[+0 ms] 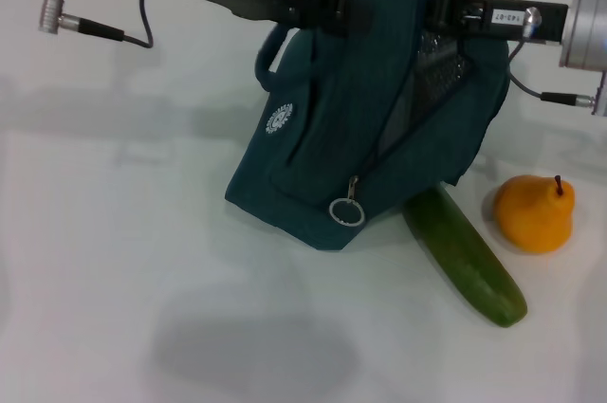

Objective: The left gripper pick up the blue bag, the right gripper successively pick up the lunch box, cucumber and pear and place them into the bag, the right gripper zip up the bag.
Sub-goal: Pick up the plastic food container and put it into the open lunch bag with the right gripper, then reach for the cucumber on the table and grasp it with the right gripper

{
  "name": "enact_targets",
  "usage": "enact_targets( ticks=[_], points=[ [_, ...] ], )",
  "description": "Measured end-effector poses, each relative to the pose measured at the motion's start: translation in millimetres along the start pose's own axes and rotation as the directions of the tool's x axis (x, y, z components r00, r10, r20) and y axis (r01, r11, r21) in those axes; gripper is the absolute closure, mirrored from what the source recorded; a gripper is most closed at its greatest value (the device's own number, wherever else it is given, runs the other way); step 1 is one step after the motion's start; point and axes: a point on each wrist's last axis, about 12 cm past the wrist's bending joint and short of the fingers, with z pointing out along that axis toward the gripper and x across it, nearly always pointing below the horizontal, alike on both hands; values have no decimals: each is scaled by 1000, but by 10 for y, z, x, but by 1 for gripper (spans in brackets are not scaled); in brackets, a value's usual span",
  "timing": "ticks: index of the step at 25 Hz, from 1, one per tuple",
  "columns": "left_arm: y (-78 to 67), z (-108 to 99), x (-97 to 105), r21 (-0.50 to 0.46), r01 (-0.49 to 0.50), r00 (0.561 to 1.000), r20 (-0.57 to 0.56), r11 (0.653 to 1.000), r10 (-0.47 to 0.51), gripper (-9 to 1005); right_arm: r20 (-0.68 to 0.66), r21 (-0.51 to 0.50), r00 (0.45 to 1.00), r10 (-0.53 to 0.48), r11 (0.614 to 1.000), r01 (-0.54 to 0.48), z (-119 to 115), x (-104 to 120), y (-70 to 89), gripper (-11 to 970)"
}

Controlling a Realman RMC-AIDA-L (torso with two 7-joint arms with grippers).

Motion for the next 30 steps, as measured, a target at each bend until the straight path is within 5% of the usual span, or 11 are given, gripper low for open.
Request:
enact_targets(
  ticks=[10,30],
  points=[
    [40,38,-23,-56,0,1000,-18,998,-2,537,-5,0,999,-36,999,36,58,-66,26,493],
    [116,150,-86,-176,4,998,-62,984,-15,663,-16,1,999,-44,999,44,71,-28,22,495]
  ],
)
